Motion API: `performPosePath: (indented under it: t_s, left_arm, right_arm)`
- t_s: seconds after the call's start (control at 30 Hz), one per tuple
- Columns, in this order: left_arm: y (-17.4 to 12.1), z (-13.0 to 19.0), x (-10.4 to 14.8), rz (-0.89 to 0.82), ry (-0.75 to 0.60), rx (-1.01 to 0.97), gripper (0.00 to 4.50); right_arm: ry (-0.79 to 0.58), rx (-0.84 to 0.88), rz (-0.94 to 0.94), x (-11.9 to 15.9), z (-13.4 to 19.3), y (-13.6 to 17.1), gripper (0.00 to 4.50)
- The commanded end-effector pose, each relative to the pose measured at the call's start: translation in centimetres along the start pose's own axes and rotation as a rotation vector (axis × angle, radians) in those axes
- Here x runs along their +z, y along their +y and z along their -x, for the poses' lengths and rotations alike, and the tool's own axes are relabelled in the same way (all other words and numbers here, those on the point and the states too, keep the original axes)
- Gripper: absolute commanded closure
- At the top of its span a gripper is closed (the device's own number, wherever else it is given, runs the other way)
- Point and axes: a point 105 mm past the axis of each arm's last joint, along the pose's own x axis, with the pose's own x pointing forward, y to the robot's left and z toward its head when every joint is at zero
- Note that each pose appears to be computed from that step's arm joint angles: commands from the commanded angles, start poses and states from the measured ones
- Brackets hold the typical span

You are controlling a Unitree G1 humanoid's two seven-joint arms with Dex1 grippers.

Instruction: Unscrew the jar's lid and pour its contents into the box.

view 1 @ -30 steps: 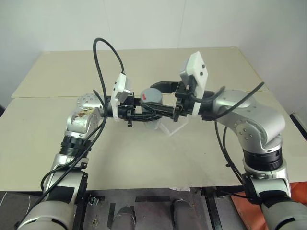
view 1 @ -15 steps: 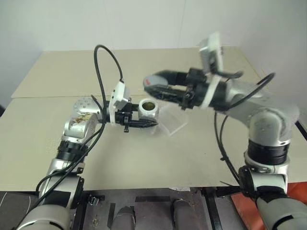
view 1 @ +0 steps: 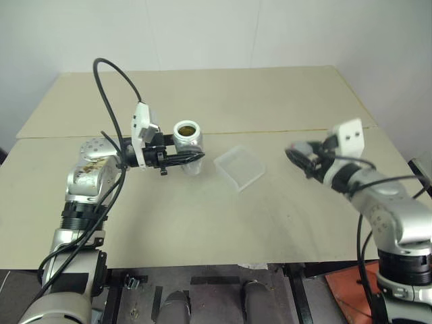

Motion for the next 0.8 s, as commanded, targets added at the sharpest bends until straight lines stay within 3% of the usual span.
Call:
performPosePath:
  t_s: [0.03, 0.13, 0.2, 0.23, 0.33, 0.47, 0.57, 0.63, 0.8]
  left_arm:
    - [0.3, 0.1, 1.2, -0.038, -0.024, 0.030, 2.58]
    - [0.4, 0.0, 1.0, -0.044, -0.017, 0.049, 2.58]
    - [0.6, -0.5, 1.2, -0.063, -0.035, 0.092, 2.58]
    - [0.9, -0.9, 1.5, -0.071, -0.056, 0.127, 2.58]
    - [1.4, -1.6, 1.8, -0.122, -0.063, 0.192, 2.58]
    - [3.0, -3.2, 1.8, -0.311, 0.008, 0.295, 2.58]
    - [3.6, -4.6, 1.0, -0.587, 0.138, 0.304, 2.58]
    - [4.3, -5.6, 0.5, -0.858, 0.238, 0.316, 2.58]
    - [5.3, -8.7, 1.4, -1.490, 0.303, 0.293, 2.58]
  right_arm:
    - [0.055, -0.149, 0.025, -1.9, -1.0, -1.6, 1.75]
    - [0.132, -0.231, 0.026, -4.4, -1.7, -2.3, 1.75]
    - [0.148, -0.215, 0.029, -4.9, -1.8, -2.0, 1.04]
    - [0.154, -0.180, 0.039, -4.9, -1.7, -1.5, 0.92]
    - [0.140, -0.125, 0.058, -4.1, -1.2, -0.8, 0.02]
    - [0.074, 0.026, 0.017, 0.7, 0.6, -0.2, 0.02]
    - [0.023, 0.201, -0.024, 3.8, 2.0, 1.4, 0.02]
    - [0.019, 0.333, -0.026, 5.2, 2.9, 2.9, 0.02]
    - [0.034, 0.541, 0.028, 6.3, 4.9, 5.1, 0.02]
